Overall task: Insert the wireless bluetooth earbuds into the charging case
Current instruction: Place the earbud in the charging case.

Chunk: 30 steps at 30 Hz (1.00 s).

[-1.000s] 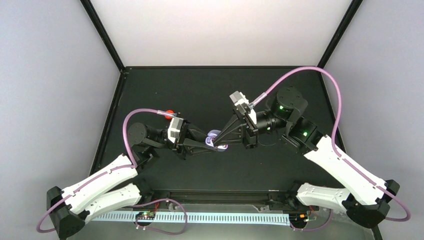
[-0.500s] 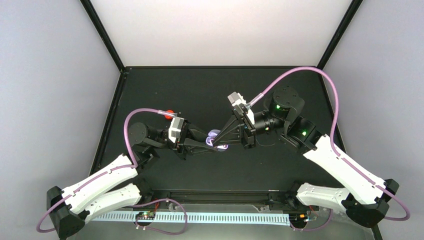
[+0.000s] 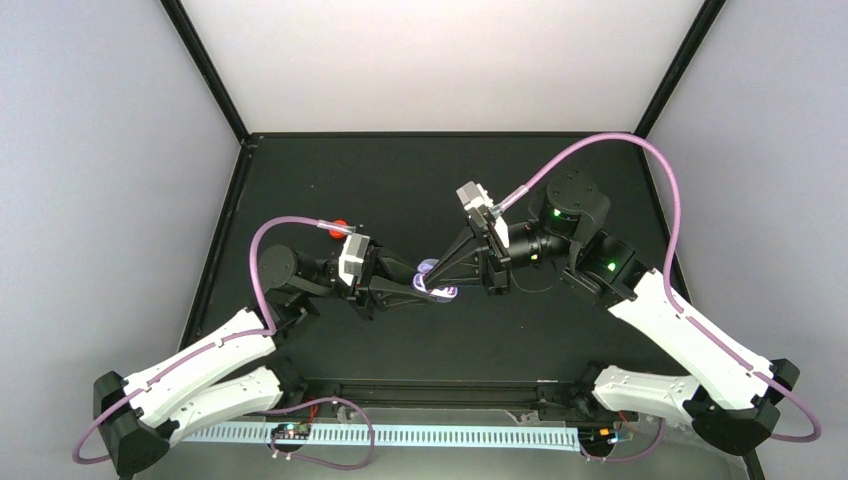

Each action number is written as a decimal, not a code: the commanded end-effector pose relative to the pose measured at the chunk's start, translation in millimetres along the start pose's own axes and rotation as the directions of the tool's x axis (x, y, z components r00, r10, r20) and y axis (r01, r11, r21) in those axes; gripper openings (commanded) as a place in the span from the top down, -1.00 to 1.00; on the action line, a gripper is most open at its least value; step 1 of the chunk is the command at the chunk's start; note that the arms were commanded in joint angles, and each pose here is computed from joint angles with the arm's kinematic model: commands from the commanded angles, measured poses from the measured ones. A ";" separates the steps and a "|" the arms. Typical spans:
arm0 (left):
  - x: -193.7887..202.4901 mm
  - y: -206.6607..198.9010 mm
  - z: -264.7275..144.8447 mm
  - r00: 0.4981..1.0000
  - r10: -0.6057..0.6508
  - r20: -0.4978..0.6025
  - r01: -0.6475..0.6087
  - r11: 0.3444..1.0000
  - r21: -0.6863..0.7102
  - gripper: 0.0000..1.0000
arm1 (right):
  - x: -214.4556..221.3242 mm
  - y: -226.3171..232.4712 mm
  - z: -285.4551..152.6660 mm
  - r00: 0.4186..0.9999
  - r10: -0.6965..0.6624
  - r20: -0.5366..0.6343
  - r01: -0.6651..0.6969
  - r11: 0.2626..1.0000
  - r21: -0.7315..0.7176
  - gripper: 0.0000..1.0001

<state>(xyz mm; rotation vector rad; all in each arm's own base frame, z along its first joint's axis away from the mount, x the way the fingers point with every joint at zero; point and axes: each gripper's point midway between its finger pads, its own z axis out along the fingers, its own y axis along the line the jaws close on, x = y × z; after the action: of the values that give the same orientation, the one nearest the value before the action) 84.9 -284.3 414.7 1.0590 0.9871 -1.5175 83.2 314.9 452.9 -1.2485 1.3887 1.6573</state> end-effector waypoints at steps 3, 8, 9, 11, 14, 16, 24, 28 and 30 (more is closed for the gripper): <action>-9.9 -3.5 1.3 0.999 0.034 0.028 -0.035 0.999 0.004 0.97 | -4.8 1.8 -1.9 1.000 -0.026 0.004 0.026 0.999 0.033 0.90; -10.6 -3.3 0.7 0.999 0.036 0.031 -0.036 0.999 -0.001 0.97 | -3.7 1.1 -3.8 0.999 -0.034 0.002 0.033 0.998 0.051 0.87; -10.7 -3.2 0.6 0.999 0.036 0.032 -0.036 0.999 -0.003 0.97 | -3.5 0.9 -4.3 0.999 -0.036 0.002 0.036 0.998 0.055 0.87; -10.2 -2.3 0.6 0.999 0.033 0.032 -0.033 0.999 -0.007 0.97 | -3.2 0.4 -5.8 0.999 -0.042 0.002 0.042 0.997 0.067 0.86; -9.7 -1.6 0.4 0.999 0.029 0.031 -0.029 1.000 -0.011 0.97 | -1.9 0.2 -7.6 0.999 -0.048 -0.002 0.048 0.995 0.082 0.86; -10.6 -1.7 0.4 0.999 0.031 0.034 -0.030 0.999 -0.012 0.97 | -0.9 -0.5 -8.6 0.999 -0.051 -0.005 0.051 0.994 0.093 0.85; -9.7 -2.0 0.4 0.999 0.022 0.036 -0.022 1.000 -0.006 0.97 | -2.5 -2.2 -9.4 0.999 -0.053 -0.002 0.053 0.993 0.109 0.80; -9.9 -2.9 -0.6 0.999 0.014 0.044 -0.013 1.000 -0.004 0.97 | -5.3 -1.9 -10.0 0.998 -0.061 0.000 0.061 0.991 0.116 0.77; -10.9 -3.3 -1.8 0.998 0.007 0.058 -0.007 1.000 -0.006 0.97 | -5.4 -2.3 -10.7 0.998 -0.064 -0.003 0.064 0.990 0.125 0.77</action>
<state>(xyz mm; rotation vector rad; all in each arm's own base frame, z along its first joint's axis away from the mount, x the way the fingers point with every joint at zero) 89.4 -285.5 411.4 1.0312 1.0142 -1.5175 89.1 308.3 447.6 -1.2182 1.4363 1.5448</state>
